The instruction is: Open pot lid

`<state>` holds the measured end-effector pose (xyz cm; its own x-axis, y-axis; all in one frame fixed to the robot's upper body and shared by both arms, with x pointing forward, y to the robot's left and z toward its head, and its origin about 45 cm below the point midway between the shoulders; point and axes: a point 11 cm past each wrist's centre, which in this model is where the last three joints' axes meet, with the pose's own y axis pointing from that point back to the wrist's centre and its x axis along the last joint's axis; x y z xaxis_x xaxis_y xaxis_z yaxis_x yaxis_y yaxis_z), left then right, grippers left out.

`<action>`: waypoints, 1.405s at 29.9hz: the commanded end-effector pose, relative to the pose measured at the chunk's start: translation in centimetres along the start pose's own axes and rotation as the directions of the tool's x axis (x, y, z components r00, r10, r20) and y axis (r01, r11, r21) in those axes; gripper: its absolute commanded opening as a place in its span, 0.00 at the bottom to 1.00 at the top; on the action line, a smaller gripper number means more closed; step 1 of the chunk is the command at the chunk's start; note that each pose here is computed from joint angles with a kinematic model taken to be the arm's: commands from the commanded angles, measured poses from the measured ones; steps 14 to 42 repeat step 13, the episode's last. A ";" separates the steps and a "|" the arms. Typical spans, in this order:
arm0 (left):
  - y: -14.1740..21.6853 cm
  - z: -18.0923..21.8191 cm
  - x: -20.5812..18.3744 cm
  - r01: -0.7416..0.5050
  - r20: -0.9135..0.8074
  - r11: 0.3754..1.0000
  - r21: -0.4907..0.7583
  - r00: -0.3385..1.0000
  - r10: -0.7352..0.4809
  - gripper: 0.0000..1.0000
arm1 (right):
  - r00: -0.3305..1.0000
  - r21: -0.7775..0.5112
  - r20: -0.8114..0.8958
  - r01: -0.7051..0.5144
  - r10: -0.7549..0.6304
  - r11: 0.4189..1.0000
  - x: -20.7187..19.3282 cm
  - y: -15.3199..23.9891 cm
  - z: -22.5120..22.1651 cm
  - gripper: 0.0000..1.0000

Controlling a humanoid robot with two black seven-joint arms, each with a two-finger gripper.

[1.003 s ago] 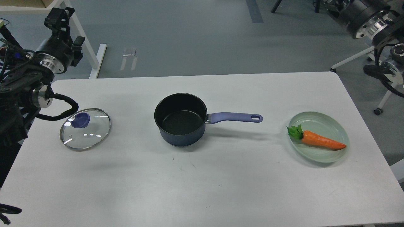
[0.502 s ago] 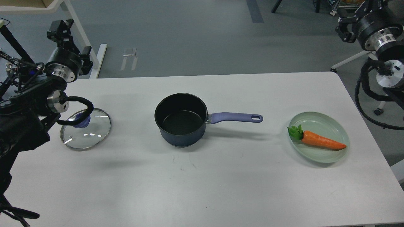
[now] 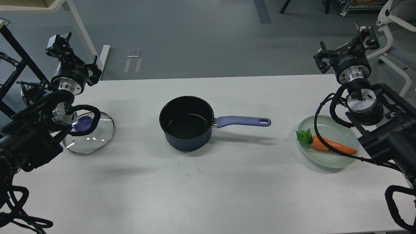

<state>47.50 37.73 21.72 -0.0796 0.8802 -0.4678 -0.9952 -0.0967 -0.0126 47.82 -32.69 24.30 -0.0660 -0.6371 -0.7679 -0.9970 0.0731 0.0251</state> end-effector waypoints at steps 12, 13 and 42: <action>0.1 -1.4 -1.2 0.016 -0.047 1.000 0.017 0.999 -0.015 0.99 | 0.999 -0.037 0.035 0.003 -0.002 0.999 0.8 0.8 1.8 1.00; 0.1 -1.4 -1.2 0.016 -0.047 1.000 0.017 0.999 -0.015 0.99 | 0.999 -0.040 0.032 0.001 0.000 0.999 0.9 0.8 1.9 1.00; 0.1 -1.4 -1.2 0.016 -0.047 1.000 0.017 0.999 -0.015 0.99 | 0.999 -0.040 0.032 0.001 0.000 0.999 0.9 0.8 1.9 1.00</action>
